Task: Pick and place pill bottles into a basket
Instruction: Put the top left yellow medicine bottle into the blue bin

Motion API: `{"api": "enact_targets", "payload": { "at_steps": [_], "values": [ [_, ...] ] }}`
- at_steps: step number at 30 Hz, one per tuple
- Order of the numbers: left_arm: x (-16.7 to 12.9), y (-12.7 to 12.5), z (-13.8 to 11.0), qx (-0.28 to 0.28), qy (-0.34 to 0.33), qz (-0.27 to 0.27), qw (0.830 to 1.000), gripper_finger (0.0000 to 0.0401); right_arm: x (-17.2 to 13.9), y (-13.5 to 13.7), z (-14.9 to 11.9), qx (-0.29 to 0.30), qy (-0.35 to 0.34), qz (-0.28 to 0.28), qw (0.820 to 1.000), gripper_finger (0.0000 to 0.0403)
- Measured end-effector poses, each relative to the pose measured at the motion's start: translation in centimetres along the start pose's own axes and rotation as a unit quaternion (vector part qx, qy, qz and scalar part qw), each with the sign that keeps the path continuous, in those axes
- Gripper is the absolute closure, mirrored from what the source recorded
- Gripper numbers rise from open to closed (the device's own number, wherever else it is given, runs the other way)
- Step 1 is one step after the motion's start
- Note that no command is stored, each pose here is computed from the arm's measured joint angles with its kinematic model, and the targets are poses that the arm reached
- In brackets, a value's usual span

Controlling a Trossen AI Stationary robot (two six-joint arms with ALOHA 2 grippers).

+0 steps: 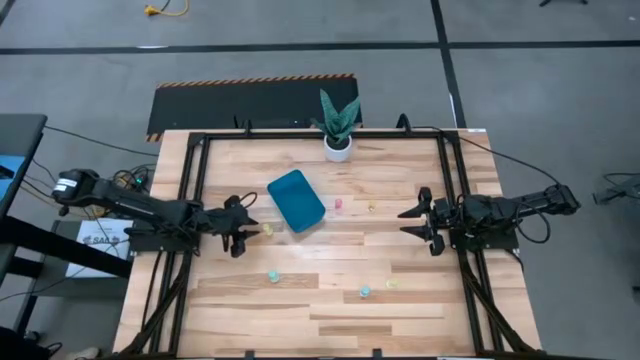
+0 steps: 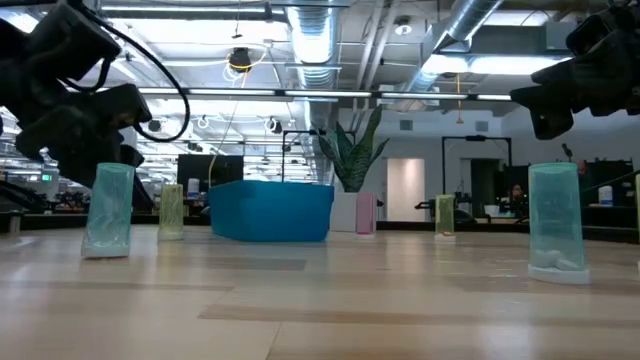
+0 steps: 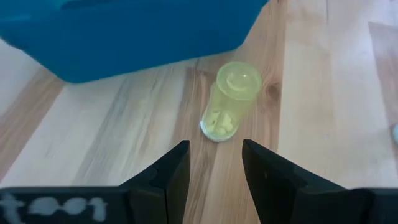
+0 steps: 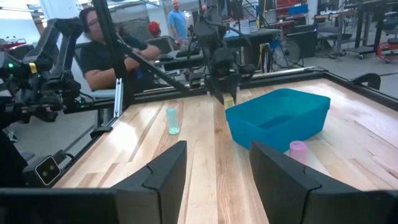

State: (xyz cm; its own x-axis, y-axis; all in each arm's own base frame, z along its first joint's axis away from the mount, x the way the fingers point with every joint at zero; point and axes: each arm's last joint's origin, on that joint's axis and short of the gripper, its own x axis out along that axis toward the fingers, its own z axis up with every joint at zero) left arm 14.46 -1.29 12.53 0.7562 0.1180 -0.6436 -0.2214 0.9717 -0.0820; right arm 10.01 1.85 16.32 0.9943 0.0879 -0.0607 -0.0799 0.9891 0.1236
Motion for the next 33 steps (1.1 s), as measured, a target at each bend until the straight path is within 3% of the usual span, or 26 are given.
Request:
{"api": "enact_targets", "payload": {
  "at_steps": [17, 27, 33],
  "values": [
    [2.5, -1.0, 1.0, 0.023, -0.053, -0.024, 0.998, 0.0268, 0.0, 0.0, 0.0, 0.000, 0.000, 0.000, 1.000, 0.0233],
    [2.4, -1.0, 1.6, 0.018, -0.083, -0.019, 0.996, 0.0324, 0.0, 0.0, 0.0, 0.000, 0.000, 0.000, 1.000, 0.0233],
    [1.1, -1.5, 4.5, 0.017, -0.132, -0.027, 0.991, 0.0305, 0.0, 0.0, 0.0, 0.000, 0.000, 0.000, 1.000, 0.0233]
  ]
}}
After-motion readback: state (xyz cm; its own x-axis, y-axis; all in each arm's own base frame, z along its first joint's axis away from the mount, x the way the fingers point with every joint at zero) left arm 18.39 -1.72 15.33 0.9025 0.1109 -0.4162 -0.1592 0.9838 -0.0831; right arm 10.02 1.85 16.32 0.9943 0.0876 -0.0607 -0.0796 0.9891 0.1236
